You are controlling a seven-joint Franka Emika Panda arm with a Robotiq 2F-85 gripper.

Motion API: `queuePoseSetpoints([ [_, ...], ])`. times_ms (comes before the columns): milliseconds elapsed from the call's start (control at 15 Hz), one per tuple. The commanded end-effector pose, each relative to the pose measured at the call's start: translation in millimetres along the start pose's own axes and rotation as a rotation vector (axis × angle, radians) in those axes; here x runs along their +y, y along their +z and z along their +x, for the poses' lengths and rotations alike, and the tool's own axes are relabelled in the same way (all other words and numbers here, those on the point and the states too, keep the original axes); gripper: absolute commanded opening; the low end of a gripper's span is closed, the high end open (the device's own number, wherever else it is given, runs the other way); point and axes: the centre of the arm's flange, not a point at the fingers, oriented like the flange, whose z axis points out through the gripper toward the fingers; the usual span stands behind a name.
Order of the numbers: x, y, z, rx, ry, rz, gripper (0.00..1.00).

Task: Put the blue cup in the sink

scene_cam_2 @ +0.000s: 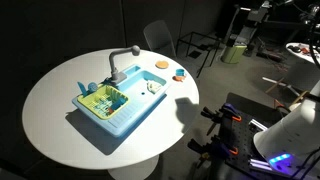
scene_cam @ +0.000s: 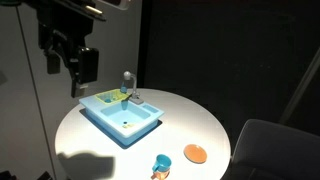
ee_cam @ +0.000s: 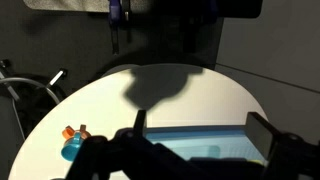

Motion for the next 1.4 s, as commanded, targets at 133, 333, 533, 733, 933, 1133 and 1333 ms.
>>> queuePoseSetpoints([
  [133,0.0,0.0,0.0,0.0,0.0,0.0,1.0],
  [333,0.0,0.0,0.0,0.0,0.0,0.0,1.0],
  [533,2.1,-3.6,5.5,0.002,0.0,-0.008,1.0],
  [733,4.4,-13.1,28.2,0.022,0.011,-0.037,1.0],
  [933,12.9,-26.6,55.4,0.069,0.023,-0.065,1.0],
  [1133,26.2,-37.9,80.2,0.103,0.023,-0.083,1.0],
  [1333,40.9,-42.1,103.4,0.121,0.038,-0.11,1.0],
])
